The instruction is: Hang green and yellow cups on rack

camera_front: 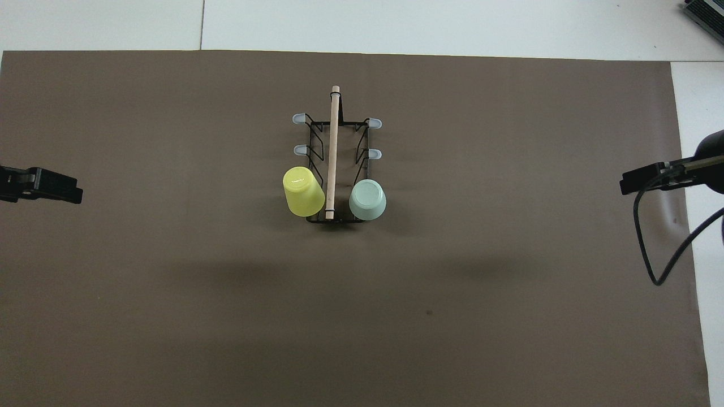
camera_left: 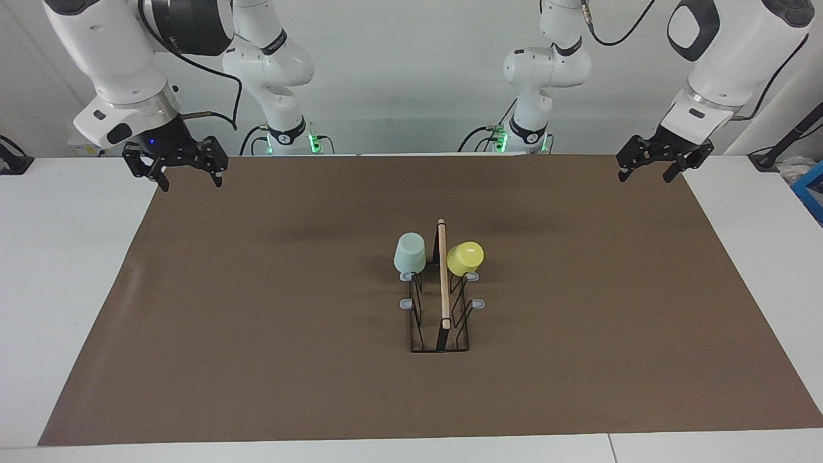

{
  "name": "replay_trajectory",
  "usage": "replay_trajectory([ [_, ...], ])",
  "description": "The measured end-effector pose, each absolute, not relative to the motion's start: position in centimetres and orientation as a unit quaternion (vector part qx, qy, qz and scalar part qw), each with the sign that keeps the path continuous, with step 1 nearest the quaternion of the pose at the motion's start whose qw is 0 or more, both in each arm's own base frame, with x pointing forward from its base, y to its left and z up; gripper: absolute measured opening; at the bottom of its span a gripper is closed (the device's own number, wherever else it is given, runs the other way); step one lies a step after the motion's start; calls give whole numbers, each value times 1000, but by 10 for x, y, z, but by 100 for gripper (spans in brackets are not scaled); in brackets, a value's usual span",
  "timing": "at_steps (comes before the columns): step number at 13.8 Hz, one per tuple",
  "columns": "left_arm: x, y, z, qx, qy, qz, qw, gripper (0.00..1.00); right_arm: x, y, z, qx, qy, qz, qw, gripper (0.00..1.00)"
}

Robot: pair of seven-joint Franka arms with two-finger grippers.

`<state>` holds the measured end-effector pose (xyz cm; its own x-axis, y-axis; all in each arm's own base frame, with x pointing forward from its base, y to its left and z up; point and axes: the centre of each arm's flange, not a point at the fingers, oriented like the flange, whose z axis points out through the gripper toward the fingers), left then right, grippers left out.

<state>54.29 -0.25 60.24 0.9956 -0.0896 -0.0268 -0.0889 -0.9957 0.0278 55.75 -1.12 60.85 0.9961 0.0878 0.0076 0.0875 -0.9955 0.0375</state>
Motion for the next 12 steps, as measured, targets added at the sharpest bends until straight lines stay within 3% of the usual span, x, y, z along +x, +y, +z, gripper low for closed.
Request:
replay_trajectory([
  [12, 542, -4, 607, 999, -47, -9, 13, 100, 564, 0, 606, 999, 27, 21, -5, 100],
])
